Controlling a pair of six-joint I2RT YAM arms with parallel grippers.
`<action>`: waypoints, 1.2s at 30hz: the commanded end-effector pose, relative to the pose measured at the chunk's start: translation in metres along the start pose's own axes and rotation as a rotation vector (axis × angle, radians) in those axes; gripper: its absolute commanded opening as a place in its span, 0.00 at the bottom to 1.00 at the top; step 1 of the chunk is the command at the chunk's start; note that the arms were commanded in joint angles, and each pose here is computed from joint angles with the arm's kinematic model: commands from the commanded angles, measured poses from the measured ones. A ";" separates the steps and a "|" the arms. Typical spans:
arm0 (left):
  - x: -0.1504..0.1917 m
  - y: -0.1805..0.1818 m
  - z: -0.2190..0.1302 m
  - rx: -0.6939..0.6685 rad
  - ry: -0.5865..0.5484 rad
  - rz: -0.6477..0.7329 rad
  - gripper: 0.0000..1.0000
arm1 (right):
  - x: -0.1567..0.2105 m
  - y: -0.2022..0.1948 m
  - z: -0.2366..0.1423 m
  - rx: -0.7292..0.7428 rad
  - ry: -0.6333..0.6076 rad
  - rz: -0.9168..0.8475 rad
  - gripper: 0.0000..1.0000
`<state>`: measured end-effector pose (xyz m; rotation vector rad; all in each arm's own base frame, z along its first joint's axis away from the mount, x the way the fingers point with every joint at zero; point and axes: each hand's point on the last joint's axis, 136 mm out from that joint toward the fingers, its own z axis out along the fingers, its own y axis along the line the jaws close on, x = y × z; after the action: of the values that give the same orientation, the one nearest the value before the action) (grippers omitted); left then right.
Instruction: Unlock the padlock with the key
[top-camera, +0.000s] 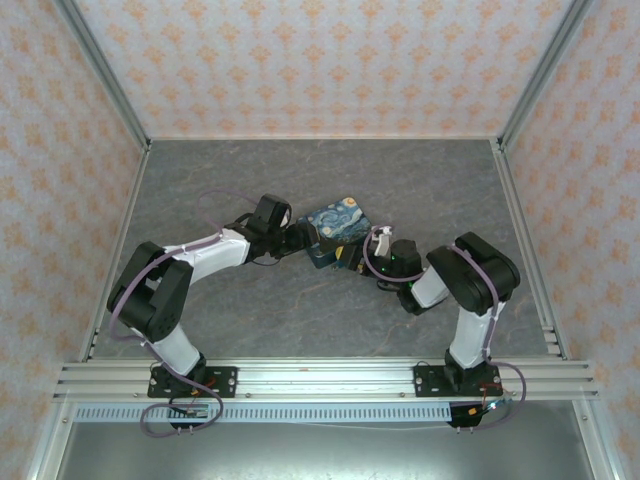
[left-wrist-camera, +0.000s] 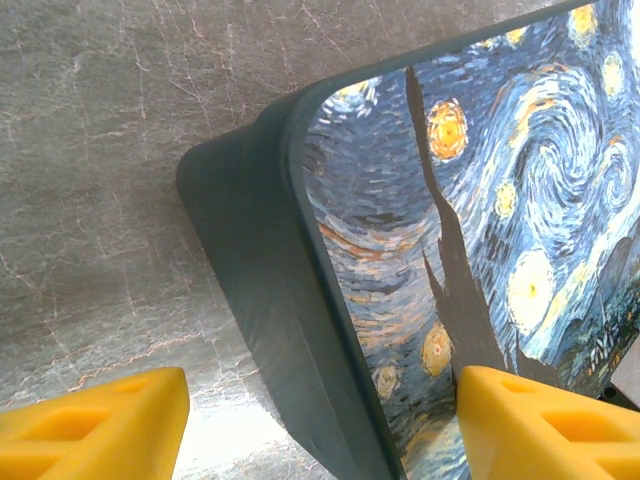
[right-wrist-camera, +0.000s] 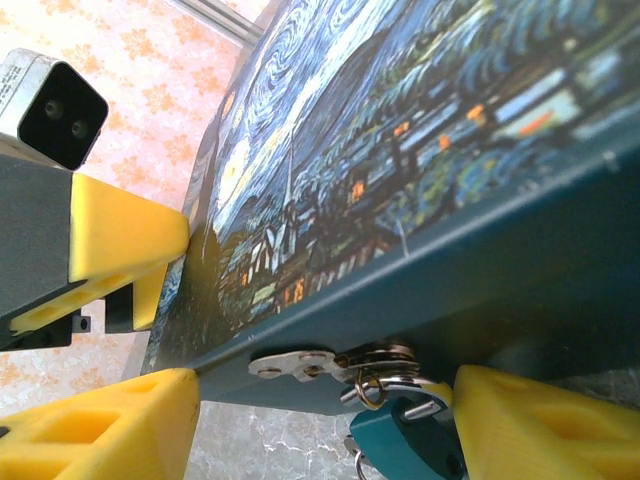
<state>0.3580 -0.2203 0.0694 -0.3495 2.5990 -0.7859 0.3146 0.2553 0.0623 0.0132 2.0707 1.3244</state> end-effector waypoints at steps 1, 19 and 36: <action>0.038 0.047 0.005 -0.180 0.114 -0.026 0.71 | -0.009 0.013 0.007 -0.060 -0.028 -0.018 0.67; 0.037 0.049 0.005 -0.192 0.110 -0.027 0.71 | -0.004 0.018 -0.001 -0.069 -0.013 -0.025 0.43; 0.037 0.050 0.005 -0.199 0.109 -0.028 0.71 | 0.001 0.014 -0.004 -0.048 -0.001 -0.016 0.24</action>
<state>0.3586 -0.2190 0.0693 -0.3529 2.5957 -0.7675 0.3088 0.2541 0.0530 0.0402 2.1095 1.3391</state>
